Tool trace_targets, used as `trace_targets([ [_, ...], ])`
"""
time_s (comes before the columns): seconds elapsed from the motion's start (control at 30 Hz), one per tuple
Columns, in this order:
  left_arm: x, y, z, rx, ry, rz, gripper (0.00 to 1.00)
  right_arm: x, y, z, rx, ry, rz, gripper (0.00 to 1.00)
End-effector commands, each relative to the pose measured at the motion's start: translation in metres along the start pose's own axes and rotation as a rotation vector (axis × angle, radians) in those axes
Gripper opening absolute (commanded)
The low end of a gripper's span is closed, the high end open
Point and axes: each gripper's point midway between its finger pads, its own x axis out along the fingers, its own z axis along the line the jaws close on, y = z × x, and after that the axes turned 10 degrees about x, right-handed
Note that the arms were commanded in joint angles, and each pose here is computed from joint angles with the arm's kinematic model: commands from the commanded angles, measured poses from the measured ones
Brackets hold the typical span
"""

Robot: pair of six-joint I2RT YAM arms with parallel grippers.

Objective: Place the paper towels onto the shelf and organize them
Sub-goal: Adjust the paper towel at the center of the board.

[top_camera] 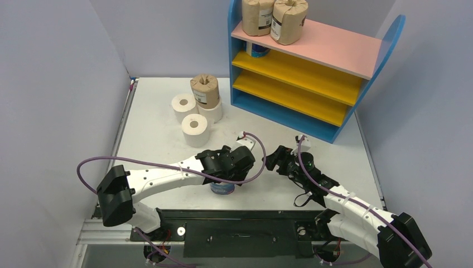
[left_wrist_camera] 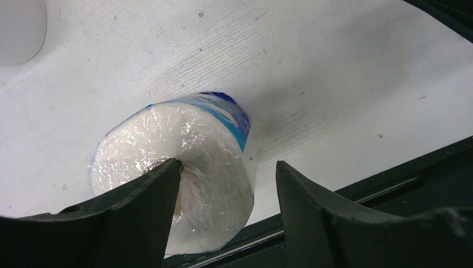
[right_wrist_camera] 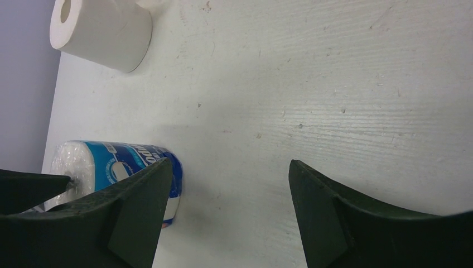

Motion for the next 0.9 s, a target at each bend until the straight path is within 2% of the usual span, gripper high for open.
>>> trace_targets([
  [0.0,0.005,0.014,0.008,0.004,-0.055,0.047,0.59,0.003,-0.009,0.001,-0.009,-0.001,-0.04,0.72],
  [0.03,0.007,0.015,0.009,0.007,-0.062,0.052,0.57,0.003,-0.009,0.001,-0.009,0.0,-0.039,0.72],
  [0.1,0.007,0.017,0.01,0.006,-0.072,0.056,0.48,0.004,-0.009,0.001,-0.009,0.0,-0.039,0.72],
  [0.13,0.007,0.016,0.01,0.001,-0.073,0.053,0.39,0.004,-0.008,0.001,-0.008,0.001,-0.038,0.72],
  [0.23,0.004,0.013,0.013,-0.015,-0.083,0.03,0.28,0.004,-0.009,0.002,-0.008,-0.004,-0.039,0.72],
  [0.5,-0.008,0.003,0.024,-0.129,-0.046,-0.053,0.23,0.005,-0.009,0.009,-0.007,-0.027,-0.029,0.72],
  [0.63,-0.01,0.002,0.041,-0.319,0.067,-0.106,0.21,0.009,-0.003,0.021,-0.005,-0.081,0.019,0.72],
  [0.7,-0.008,0.003,0.067,-0.465,0.094,-0.139,0.2,0.012,0.003,0.028,0.0,-0.115,0.058,0.72],
  [0.87,-0.014,0.015,0.094,-0.66,0.186,-0.209,0.2,0.019,0.014,0.046,0.02,-0.195,0.128,0.71],
])
